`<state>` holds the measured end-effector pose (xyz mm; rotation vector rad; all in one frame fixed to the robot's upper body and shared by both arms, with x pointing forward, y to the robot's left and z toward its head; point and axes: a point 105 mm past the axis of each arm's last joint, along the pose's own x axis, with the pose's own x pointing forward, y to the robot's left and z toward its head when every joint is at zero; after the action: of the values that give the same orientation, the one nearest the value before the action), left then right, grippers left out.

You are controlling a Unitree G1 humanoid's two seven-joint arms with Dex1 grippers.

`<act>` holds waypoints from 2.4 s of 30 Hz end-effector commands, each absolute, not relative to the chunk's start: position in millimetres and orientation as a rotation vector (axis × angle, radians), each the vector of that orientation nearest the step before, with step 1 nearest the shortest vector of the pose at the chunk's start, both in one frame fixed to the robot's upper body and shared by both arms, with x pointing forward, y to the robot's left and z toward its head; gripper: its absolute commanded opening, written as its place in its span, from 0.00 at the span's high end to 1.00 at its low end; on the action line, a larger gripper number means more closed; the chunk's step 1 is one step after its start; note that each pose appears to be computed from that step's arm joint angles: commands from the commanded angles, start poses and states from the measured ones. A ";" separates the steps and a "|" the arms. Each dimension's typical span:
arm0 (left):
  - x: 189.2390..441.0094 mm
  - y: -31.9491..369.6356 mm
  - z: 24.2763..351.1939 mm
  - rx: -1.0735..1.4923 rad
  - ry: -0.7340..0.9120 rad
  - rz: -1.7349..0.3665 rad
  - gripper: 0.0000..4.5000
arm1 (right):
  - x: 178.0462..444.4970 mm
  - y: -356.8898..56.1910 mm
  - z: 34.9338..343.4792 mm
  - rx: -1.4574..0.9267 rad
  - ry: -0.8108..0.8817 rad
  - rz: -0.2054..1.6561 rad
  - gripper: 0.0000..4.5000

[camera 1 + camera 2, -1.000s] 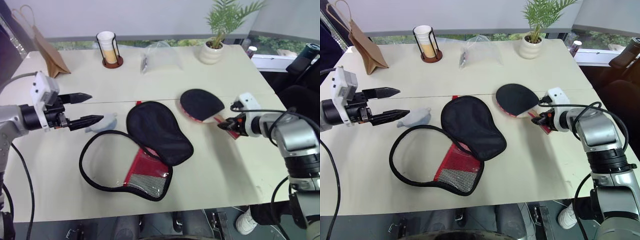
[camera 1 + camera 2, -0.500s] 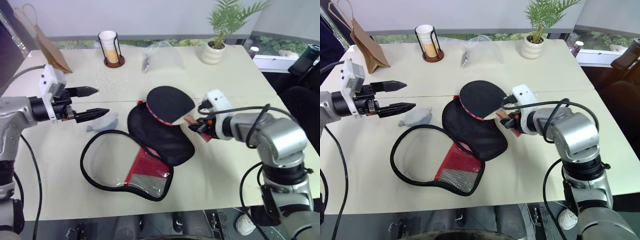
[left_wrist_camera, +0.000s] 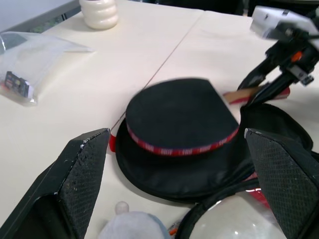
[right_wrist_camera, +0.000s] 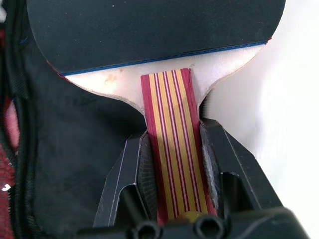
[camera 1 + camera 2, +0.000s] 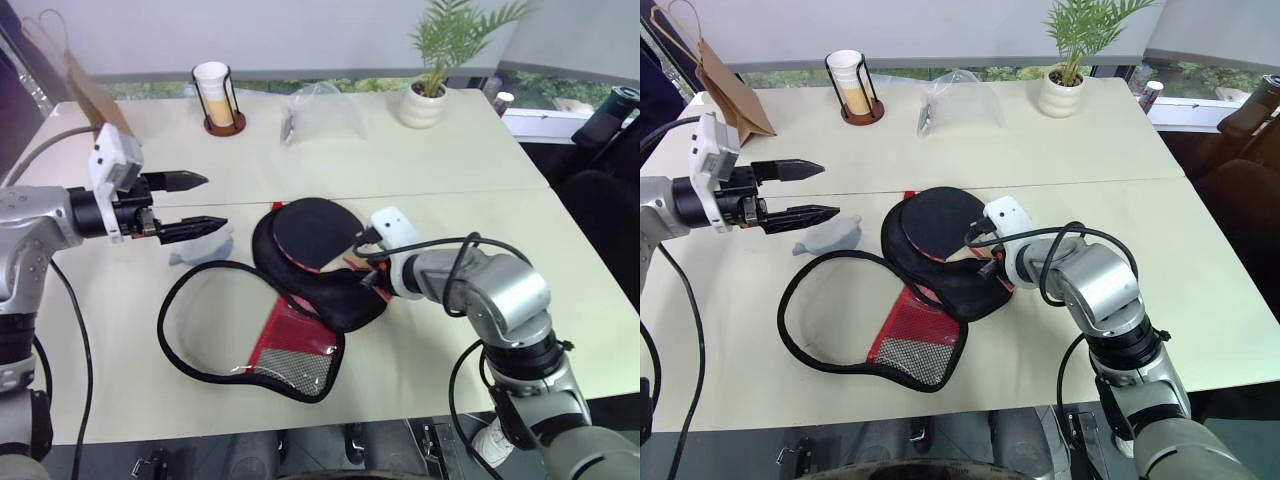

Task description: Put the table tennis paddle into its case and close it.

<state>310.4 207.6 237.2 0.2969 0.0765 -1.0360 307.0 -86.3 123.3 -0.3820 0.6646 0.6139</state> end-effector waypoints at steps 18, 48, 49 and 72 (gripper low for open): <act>307.4 205.2 240.1 0.318 0.074 -1.049 0.00 | 304.7 -61.7 128.9 -0.378 0.638 0.669 0.70; 300.1 321.2 168.5 0.687 0.280 -0.880 0.00 | 318.5 -106.9 218.4 -0.462 0.151 0.987 0.01; 300.6 323.1 165.1 0.696 0.278 -0.876 0.00 | 317.9 -106.2 217.9 -0.470 0.148 0.991 0.01; 270.3 195.1 129.6 0.387 0.120 -1.256 0.00 | 318.9 -129.9 225.6 -0.491 0.130 0.887 0.01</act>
<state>269.3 203.7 118.8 0.4165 0.1582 -1.2482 320.3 -124.7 210.4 -0.4691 0.1842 0.9176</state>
